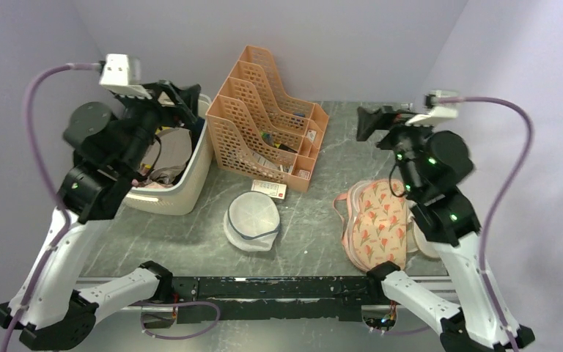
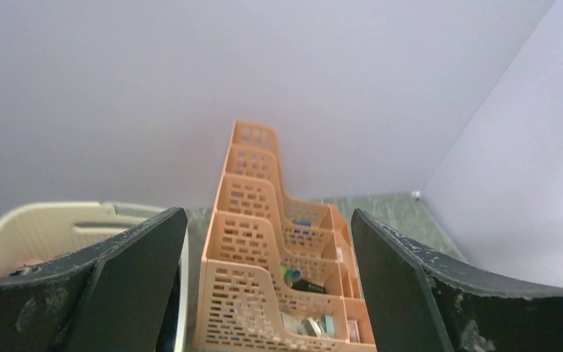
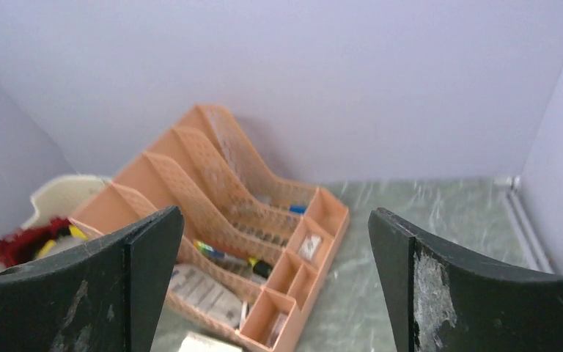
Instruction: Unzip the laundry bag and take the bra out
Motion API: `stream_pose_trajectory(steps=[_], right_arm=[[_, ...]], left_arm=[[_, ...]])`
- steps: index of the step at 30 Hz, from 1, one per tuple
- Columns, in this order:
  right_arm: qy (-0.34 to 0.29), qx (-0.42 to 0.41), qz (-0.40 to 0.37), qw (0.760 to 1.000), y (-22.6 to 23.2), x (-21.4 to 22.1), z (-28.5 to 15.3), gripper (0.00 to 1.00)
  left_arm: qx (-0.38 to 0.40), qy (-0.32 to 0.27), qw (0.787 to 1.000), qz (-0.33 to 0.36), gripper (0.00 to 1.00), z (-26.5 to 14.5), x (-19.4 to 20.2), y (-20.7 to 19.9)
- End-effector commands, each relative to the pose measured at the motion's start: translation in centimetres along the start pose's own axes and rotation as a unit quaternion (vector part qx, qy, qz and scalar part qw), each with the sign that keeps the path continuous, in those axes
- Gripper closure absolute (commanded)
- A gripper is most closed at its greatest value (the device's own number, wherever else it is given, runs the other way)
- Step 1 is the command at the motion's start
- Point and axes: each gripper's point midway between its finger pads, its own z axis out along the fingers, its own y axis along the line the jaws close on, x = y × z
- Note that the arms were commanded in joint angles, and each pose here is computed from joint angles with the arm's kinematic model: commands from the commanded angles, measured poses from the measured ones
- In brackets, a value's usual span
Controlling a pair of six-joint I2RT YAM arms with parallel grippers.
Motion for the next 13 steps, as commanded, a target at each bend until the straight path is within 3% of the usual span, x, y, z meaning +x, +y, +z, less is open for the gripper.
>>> stream_pose_trajectory(steps=[1, 6, 13], right_arm=[[-0.071, 0.003, -0.023, 0.997, -0.7, -5.8, -3.7, 0.0], [-0.123, -0.01, -0.004, 0.992, -0.6, -9.7, -6.0, 0.0], [-0.124, 0.014, 0.002, 0.992, -1.8, -8.8, -6.4, 0.0]], left_arm=[[0.023, -0.067, 0.997, 0.02, 0.06, -2.3, -5.5, -0.6], [0.005, -0.092, 0.996, 0.014, 0.06, -4.5, -7.4, 0.4], [0.015, -0.087, 0.996, 0.005, 0.06, -5.1, -7.5, 0.1]])
